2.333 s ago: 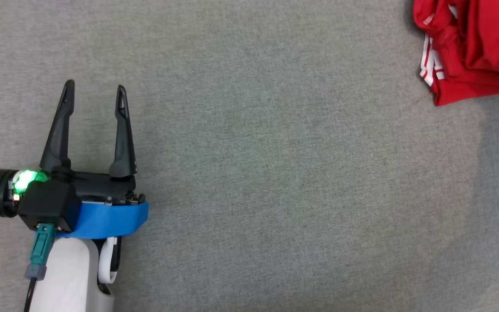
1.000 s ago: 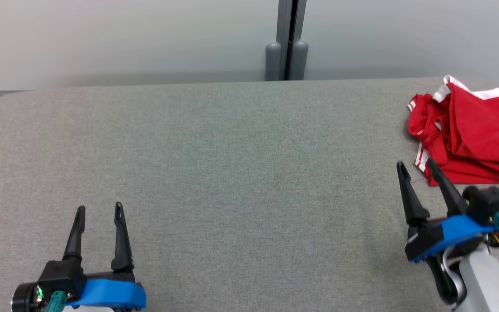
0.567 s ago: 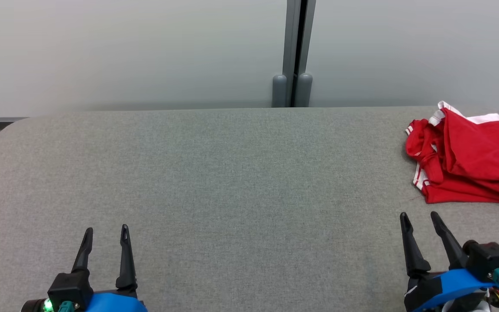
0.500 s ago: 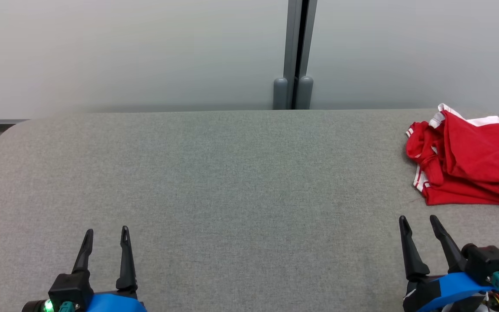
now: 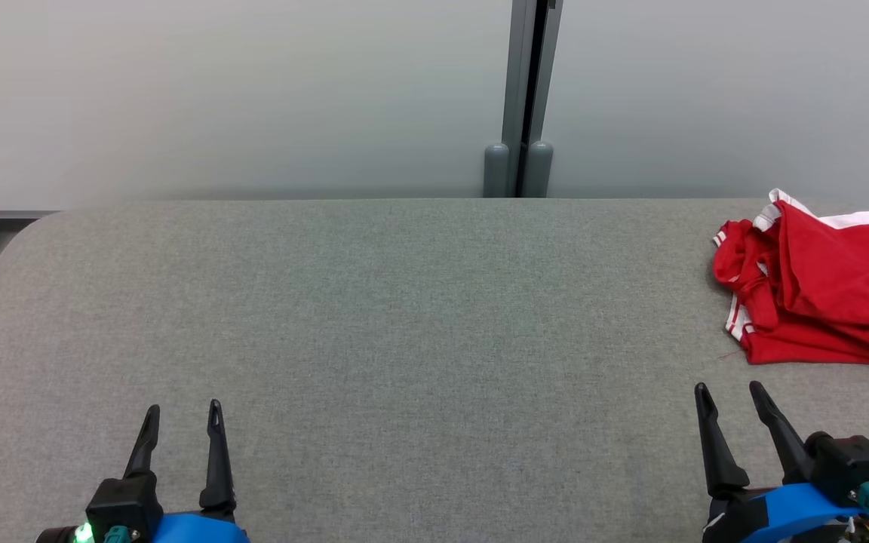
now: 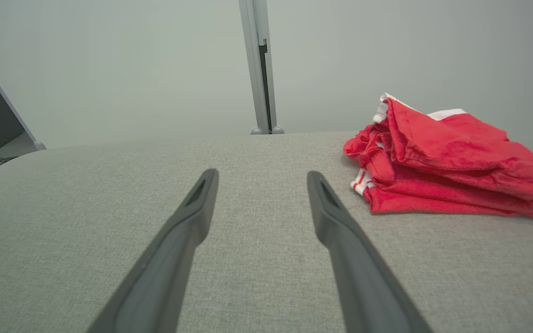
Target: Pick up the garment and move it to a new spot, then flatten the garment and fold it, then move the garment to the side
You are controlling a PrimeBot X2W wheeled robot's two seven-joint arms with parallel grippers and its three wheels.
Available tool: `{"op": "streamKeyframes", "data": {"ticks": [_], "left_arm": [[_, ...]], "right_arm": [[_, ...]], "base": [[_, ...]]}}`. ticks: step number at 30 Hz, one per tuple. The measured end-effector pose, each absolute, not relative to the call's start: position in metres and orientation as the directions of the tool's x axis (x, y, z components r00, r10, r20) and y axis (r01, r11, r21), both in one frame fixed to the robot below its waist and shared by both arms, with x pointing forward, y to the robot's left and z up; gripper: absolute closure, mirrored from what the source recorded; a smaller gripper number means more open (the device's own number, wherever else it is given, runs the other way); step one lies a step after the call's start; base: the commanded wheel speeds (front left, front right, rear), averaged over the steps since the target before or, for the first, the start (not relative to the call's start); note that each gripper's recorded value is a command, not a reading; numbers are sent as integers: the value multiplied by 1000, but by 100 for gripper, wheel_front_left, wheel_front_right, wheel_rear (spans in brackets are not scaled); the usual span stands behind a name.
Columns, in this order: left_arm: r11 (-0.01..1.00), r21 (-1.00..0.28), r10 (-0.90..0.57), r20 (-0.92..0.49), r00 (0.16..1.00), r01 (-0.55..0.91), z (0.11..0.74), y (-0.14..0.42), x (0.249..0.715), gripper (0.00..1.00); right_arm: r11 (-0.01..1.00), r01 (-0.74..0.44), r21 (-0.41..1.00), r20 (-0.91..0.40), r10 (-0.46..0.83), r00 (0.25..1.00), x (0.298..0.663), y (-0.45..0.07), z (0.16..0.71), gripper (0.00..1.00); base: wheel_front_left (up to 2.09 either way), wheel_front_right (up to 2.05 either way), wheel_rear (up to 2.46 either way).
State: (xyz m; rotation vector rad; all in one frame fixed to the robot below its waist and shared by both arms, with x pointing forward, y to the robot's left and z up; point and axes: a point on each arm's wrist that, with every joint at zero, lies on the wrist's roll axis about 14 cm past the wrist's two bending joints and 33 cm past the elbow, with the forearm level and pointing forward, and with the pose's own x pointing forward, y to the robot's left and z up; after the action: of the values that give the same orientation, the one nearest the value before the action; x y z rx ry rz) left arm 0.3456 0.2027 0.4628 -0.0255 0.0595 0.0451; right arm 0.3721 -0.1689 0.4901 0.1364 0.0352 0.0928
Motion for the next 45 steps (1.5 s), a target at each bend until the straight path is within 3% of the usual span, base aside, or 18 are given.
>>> {"op": "streamKeyframes", "data": {"ticks": [18,19,25,45], "left_arm": [[999,-11,49,-64,997,-50,462,204,347,0],[999,-9,50,-64,997,-50,462,204,347,100],[997,-36,55,-148,987,-61,438,201,336,100],[896,-410,98,-196,976,-172,439,209,343,100]], "right_arm": [[985,-90,146,-37,96,995,372,-168,488,0],[985,-90,146,-37,96,995,372,-168,489,100],[983,-79,165,-98,96,991,367,-167,470,100],[863,21,505,-116,44,992,369,-178,469,100]], "base": [[0,0,0],[0,0,0],[0,0,0],[0,0,0]]}}
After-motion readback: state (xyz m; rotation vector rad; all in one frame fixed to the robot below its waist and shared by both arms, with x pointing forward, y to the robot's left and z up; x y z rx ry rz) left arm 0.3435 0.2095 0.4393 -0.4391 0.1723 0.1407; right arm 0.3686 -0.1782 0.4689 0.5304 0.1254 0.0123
